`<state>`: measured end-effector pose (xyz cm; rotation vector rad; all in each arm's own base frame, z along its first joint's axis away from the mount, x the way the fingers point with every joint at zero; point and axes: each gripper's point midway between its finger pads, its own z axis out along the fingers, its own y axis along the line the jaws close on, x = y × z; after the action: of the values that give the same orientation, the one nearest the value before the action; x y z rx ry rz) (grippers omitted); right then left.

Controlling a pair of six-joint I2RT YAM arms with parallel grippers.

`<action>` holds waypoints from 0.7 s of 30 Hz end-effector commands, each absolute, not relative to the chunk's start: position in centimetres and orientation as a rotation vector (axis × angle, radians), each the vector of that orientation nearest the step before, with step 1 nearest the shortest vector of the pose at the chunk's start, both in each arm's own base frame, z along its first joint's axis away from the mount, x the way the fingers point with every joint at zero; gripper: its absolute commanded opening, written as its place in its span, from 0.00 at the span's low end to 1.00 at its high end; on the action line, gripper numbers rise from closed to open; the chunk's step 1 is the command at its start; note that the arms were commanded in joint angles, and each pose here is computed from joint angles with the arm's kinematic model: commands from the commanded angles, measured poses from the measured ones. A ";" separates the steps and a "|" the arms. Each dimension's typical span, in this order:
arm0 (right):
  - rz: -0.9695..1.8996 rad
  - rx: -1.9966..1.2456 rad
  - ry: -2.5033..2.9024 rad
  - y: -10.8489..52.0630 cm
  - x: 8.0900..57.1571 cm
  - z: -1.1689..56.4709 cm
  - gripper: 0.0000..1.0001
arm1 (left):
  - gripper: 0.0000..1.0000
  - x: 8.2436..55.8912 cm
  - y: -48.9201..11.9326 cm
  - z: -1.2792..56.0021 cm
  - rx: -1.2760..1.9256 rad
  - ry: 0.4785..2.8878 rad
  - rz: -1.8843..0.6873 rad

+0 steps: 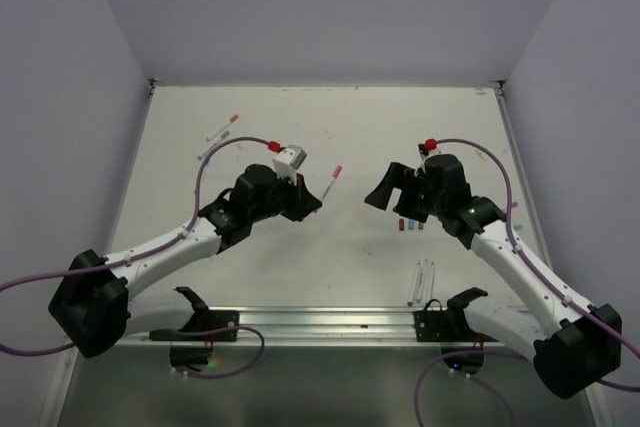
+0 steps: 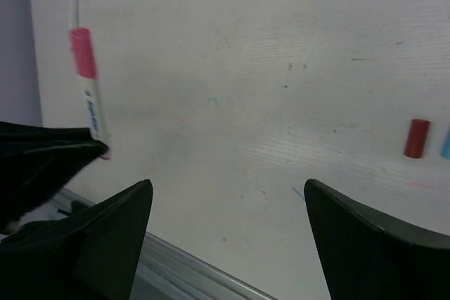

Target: Open the pen caps

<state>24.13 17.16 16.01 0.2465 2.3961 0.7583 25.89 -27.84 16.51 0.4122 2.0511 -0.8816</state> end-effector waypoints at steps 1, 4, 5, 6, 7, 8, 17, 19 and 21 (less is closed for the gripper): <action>0.997 0.195 2.201 20.0 25.8 19.8 0.91 | 0.00 23.1 -30.5 17.1 0.420 2.024 -1.076; 1.079 0.207 2.072 20.5 26.2 21.6 0.74 | 0.00 22.0 -30.8 16.9 0.395 2.032 -1.137; 1.109 0.228 2.046 20.7 26.3 22.0 0.69 | 0.00 21.7 -30.8 16.8 0.378 2.041 -1.155; 1.128 0.228 2.023 20.8 26.5 22.0 0.62 | 0.00 21.6 -30.7 16.7 0.371 2.042 -1.164; 1.130 0.234 2.030 20.9 26.6 21.8 0.59 | 0.00 21.4 -30.9 17.0 0.369 2.032 -1.181; 1.142 0.225 2.044 21.2 26.5 21.6 0.58 | 0.00 21.2 -30.9 17.1 0.353 2.033 -1.200; 1.261 0.252 2.051 23.6 27.4 20.0 0.53 | 0.00 20.0 -30.8 16.5 0.350 2.038 -1.254; 1.277 0.246 2.059 24.2 27.5 19.8 0.53 | 0.00 19.9 -30.7 16.5 0.349 2.036 -1.258; 1.277 0.247 2.050 24.5 27.6 19.9 0.53 | 0.00 19.9 -30.7 16.4 0.346 2.032 -1.259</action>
<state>27.22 23.29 17.91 0.2790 2.1338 1.2023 20.25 -30.08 14.39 0.3359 2.1126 -1.1837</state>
